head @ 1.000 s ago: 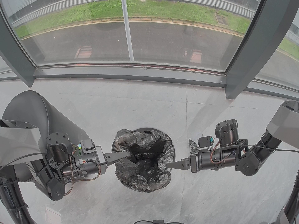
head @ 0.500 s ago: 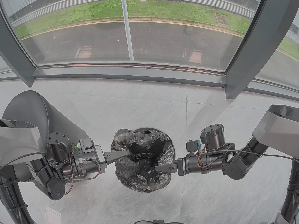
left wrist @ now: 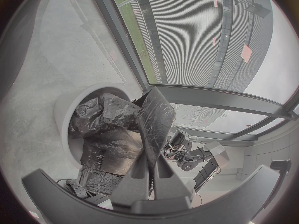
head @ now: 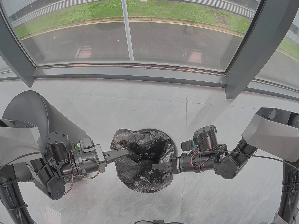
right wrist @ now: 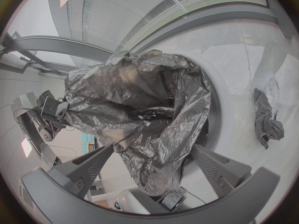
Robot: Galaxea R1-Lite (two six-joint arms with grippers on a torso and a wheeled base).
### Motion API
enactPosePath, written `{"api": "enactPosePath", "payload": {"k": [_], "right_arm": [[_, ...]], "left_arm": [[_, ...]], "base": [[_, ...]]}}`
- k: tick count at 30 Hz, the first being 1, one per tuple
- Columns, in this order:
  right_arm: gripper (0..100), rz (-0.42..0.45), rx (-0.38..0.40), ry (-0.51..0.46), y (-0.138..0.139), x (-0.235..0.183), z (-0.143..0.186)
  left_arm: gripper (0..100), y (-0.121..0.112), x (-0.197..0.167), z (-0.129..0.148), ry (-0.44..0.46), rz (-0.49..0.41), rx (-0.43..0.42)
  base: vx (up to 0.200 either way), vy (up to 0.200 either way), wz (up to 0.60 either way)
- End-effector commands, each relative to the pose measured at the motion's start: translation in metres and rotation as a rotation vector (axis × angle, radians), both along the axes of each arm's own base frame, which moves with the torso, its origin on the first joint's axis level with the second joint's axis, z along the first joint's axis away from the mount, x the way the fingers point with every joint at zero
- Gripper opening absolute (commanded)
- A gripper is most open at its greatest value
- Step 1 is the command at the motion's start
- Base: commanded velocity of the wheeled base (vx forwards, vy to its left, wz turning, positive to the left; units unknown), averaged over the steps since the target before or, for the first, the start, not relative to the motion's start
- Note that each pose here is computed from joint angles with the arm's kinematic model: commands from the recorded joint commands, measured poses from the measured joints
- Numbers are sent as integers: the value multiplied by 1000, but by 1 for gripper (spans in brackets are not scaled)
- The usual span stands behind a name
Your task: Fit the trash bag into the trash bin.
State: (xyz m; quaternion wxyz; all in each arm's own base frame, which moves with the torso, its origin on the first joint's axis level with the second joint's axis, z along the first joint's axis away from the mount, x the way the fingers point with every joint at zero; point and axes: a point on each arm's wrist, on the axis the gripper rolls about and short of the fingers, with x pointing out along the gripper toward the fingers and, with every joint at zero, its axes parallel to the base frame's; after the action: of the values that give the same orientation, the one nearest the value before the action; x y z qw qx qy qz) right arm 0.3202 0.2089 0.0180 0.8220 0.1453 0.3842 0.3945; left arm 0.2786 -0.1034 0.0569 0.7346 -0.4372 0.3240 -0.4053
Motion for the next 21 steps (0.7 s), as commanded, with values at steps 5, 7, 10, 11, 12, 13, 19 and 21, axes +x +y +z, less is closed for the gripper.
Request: {"api": "enactPosePath", "payload": {"k": [5, 7, 10, 11, 12, 13, 19, 21], "right_arm": [[100, 2, 0, -6, 8, 4, -4], [0, 1, 7, -3, 9, 3, -2], [0, -1, 11, 0, 10, 2, 0], [0, 0, 13, 0, 10, 1, 1], [0, 0, 15, -4, 10, 1, 3], [0, 0, 15, -4, 10, 0, 3], [0, -2, 27, -16, 9, -1, 11], [0, -2, 28, -17, 9, -1, 12]], "left_arm": [[0, 0, 0, -1, 3, 0, 0], [0, 0, 0, -1, 4, 0, 0], [0, 0, 1, -2, 6, 2, 1], [0, 0, 1, -2, 6, 2, 1], [0, 0, 1, -1, 4, 2, 0], [0, 0, 1, -1, 4, 2, 0], [0, 0, 0, 0, 4, 2, -1], [0, 1, 0, 0, 4, 3, 0]], "base": [[0, 0, 0], [0, 0, 0], [0, 0, 0], [0, 0, 0], [0, 0, 0], [0, 0, 0], [0, 0, 0], [0, 0, 0]]}}
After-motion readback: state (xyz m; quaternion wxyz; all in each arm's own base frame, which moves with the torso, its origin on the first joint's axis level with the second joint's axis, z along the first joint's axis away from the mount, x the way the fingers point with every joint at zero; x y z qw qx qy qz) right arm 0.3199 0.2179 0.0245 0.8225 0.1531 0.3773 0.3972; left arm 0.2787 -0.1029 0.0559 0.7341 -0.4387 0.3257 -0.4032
